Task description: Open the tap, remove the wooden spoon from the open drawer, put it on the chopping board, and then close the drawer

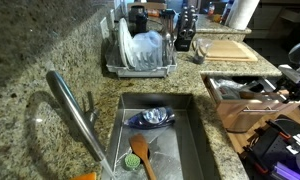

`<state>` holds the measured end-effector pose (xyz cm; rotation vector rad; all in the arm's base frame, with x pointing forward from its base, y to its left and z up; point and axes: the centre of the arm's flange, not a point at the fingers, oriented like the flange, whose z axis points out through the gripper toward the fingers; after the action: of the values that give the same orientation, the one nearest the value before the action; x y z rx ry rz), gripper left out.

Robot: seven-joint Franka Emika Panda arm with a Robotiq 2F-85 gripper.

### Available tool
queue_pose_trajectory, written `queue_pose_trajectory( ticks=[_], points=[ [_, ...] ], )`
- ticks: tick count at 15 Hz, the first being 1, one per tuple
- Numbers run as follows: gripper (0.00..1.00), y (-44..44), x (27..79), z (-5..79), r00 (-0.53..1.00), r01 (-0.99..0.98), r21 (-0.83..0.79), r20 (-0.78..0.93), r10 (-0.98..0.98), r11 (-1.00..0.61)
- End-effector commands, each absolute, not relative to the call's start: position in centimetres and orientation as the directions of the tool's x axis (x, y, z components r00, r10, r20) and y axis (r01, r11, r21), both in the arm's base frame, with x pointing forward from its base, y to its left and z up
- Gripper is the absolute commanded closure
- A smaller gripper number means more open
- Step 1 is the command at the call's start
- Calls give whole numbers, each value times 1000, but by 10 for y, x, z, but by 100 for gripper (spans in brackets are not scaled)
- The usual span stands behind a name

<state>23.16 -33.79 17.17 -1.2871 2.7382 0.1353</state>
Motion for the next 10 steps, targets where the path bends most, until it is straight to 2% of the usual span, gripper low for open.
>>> queue_pose_trajectory(
  ticks=[1,3,10],
  points=[
    [0,-338,232,171,-633,-771,34,-140,-761,635],
    [0,-337,233,171,-631,-773,33,-140,-763,633],
    [0,-371,217,176,-625,-781,-80,72,-777,620]
  ],
)
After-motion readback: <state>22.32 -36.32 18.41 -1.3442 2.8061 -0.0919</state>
